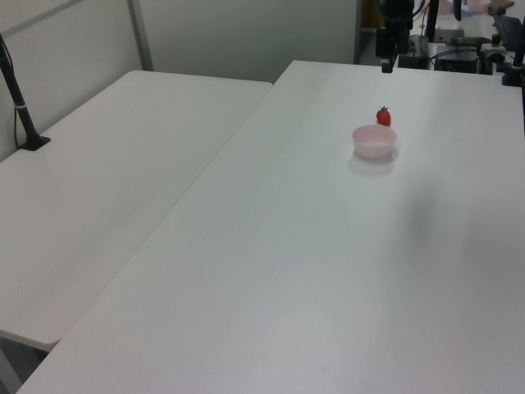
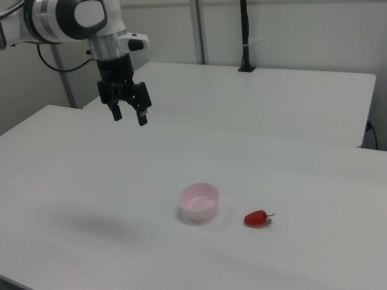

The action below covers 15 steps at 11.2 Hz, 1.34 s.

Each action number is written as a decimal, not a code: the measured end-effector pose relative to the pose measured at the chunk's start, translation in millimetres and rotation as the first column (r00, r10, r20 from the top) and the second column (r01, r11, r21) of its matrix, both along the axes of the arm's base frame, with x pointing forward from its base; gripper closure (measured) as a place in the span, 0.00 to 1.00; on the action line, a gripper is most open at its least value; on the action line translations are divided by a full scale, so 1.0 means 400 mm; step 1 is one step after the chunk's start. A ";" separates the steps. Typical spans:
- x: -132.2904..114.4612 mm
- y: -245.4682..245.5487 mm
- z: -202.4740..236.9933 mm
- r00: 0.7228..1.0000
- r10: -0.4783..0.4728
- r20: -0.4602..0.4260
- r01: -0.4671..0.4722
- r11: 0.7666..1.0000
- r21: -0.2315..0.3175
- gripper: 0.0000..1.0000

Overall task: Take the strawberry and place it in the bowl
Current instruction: 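Move the gripper over the table toward the red strawberry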

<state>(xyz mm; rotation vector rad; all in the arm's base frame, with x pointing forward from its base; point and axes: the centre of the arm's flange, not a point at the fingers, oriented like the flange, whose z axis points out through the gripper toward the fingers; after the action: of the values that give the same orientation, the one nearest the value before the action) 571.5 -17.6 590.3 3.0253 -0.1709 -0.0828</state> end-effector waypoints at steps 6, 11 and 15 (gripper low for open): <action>-0.019 -0.075 0.032 0.999 -0.032 0.021 0.032 0.999 0.003 0.00; -0.021 -0.093 0.029 0.999 -0.045 0.018 0.045 0.999 0.003 0.00; -0.029 -0.215 0.029 0.996 -0.086 0.035 0.086 0.996 0.004 0.00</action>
<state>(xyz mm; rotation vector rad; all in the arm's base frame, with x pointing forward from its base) 560.0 -103.7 601.8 3.0222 -0.3045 -0.0376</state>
